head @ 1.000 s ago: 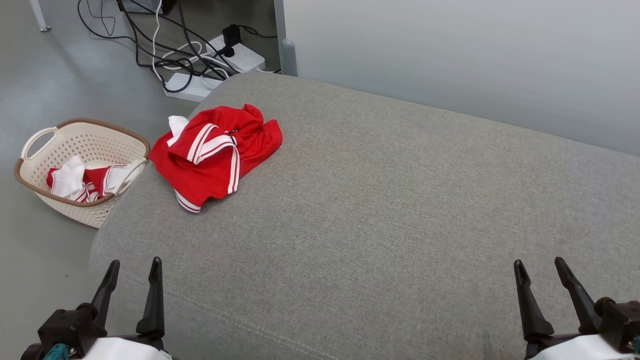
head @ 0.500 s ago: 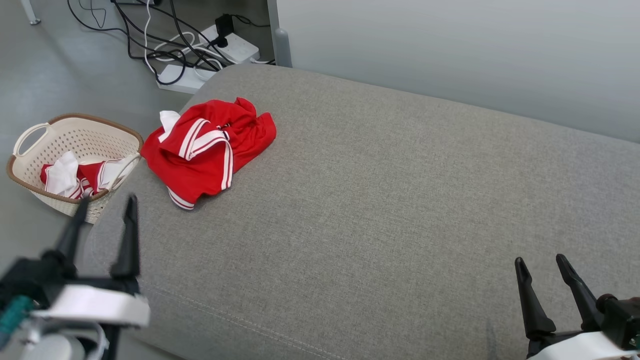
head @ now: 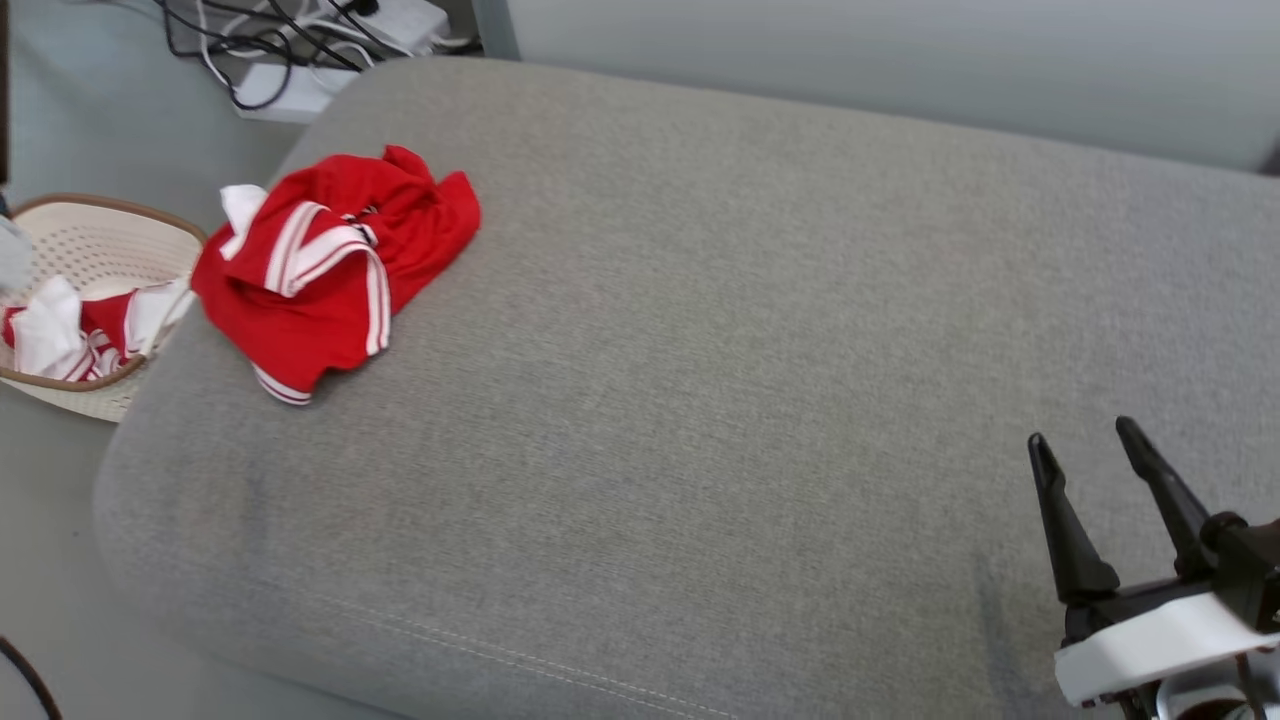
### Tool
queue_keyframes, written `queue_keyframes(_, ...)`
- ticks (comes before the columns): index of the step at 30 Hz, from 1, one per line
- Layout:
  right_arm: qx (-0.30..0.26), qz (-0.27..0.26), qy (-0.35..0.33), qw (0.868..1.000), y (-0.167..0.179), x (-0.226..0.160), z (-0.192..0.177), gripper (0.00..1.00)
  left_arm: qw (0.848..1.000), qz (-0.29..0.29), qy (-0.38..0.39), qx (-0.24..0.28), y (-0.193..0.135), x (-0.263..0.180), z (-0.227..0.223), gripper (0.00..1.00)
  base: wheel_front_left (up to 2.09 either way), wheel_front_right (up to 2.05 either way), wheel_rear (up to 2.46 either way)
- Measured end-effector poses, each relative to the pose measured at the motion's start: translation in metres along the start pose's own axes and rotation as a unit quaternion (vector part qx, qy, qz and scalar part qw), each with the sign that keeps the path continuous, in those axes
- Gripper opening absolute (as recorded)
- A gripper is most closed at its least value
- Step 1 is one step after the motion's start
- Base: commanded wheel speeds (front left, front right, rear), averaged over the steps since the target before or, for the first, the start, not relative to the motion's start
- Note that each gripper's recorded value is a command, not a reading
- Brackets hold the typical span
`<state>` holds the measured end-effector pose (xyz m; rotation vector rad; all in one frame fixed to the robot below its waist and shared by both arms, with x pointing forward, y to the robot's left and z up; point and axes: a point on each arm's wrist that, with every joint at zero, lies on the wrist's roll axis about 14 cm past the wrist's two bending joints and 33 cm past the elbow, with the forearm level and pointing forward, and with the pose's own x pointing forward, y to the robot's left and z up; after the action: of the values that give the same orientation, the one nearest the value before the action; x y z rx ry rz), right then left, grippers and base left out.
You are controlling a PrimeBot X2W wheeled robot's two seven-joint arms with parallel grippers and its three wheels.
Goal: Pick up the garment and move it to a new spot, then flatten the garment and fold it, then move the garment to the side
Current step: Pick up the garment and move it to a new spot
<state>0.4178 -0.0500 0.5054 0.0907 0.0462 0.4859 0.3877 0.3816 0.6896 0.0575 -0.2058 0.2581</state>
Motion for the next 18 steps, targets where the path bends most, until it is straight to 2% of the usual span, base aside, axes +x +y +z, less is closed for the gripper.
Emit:
queue_keyframes(2, -0.003, -0.004, 0.000, 1.000, -0.007, 0.003, -0.001, 1.00, 0.999, 0.002, 0.045, -0.012, 0.004, 0.021, -0.018, 1.00, 0.00, 0.00, 0.00)
queue_keyframes(3, -0.004, -0.008, 0.004, 1.000, -0.014, 0.006, -0.004, 1.00, 0.995, 0.006, 0.097, -0.023, 0.006, 0.037, -0.044, 1.00, 0.00, 0.00, 0.00)
queue_keyframes(6, -0.005, -0.016, 0.012, 1.000, -0.025, 0.008, -0.011, 1.00, 0.982, 0.009, 0.188, -0.024, 0.005, 0.049, -0.098, 1.00, 0.00, 0.00, 0.00)
queue_keyframes(12, -0.004, -0.041, 0.038, 0.998, -0.050, 0.008, -0.032, 1.00, 0.943, 0.015, 0.329, -0.045, -0.010, 0.046, -0.201, 1.00, 0.00, 0.00, 0.00)
queue_keyframes(18, -0.008, -0.057, 0.048, 0.997, -0.069, 0.011, -0.043, 1.00, 0.912, 0.027, 0.407, -0.046, -0.017, 0.031, -0.267, 1.00, 0.00, 0.00, 0.00)
